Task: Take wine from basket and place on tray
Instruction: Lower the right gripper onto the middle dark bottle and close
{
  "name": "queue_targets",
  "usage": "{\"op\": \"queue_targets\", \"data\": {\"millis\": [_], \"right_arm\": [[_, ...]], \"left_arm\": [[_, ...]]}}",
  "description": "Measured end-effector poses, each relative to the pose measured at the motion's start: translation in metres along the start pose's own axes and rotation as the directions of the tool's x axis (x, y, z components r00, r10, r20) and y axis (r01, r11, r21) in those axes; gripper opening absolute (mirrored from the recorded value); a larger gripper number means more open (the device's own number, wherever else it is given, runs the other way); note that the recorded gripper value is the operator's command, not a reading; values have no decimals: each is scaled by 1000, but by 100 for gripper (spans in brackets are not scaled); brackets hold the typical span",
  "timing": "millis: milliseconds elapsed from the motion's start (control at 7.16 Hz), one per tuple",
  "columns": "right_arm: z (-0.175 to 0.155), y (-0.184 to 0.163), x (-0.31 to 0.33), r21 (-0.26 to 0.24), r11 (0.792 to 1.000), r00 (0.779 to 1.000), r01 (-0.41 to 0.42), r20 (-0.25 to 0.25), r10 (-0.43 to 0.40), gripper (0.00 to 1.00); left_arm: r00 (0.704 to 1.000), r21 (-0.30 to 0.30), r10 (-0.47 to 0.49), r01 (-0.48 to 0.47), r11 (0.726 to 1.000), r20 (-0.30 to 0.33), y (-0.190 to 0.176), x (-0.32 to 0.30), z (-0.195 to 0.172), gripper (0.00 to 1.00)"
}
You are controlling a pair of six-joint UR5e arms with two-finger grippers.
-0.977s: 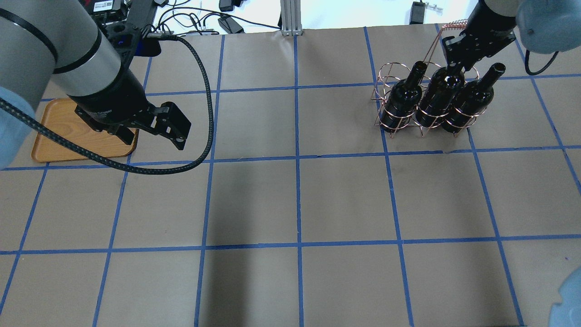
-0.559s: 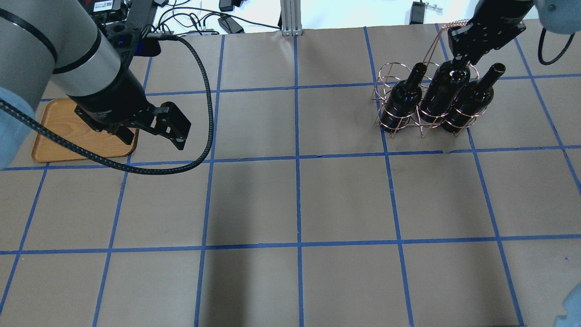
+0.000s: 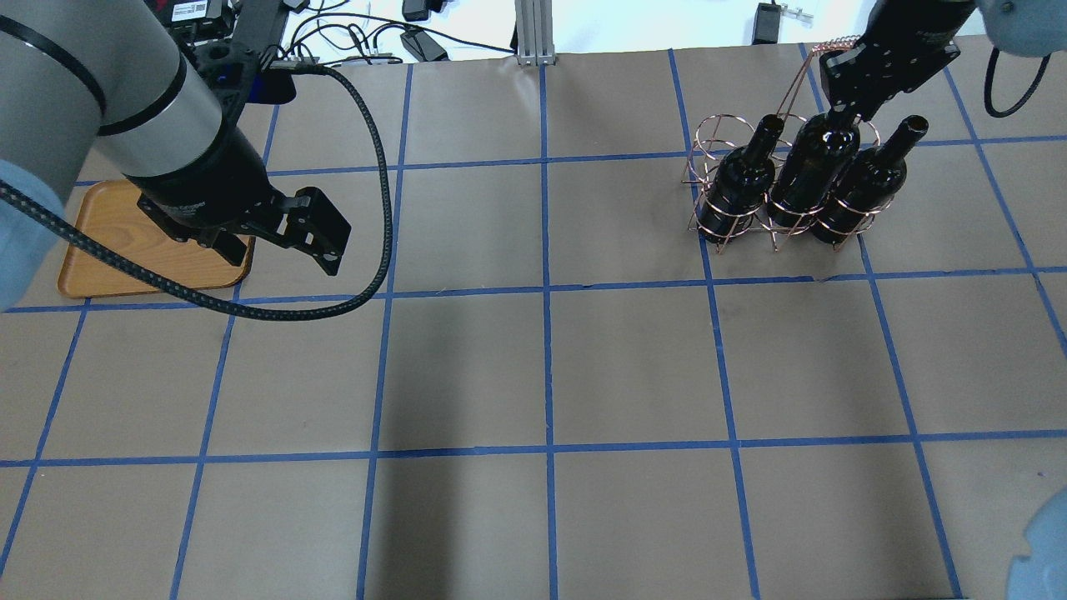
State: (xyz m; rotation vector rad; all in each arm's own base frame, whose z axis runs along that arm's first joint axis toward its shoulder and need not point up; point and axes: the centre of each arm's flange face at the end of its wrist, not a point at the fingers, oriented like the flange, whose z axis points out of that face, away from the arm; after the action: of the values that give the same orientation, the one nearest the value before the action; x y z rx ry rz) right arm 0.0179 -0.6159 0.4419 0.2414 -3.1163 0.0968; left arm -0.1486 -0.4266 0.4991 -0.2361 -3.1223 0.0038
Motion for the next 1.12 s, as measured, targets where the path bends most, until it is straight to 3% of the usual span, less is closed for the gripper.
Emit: {"op": "queue_targets", "data": {"millis": [419, 1117], "right_arm": [[1, -3, 1, 6, 1000, 1000, 10, -3, -10, 0], [-27, 12, -5, 24, 1000, 1000, 10, -11, -10, 0]], "left_arm": [[1000, -1, 0, 0, 1000, 0, 0, 0, 1, 100], [1000, -1, 0, 0, 1000, 0, 0, 0, 1, 100]]}}
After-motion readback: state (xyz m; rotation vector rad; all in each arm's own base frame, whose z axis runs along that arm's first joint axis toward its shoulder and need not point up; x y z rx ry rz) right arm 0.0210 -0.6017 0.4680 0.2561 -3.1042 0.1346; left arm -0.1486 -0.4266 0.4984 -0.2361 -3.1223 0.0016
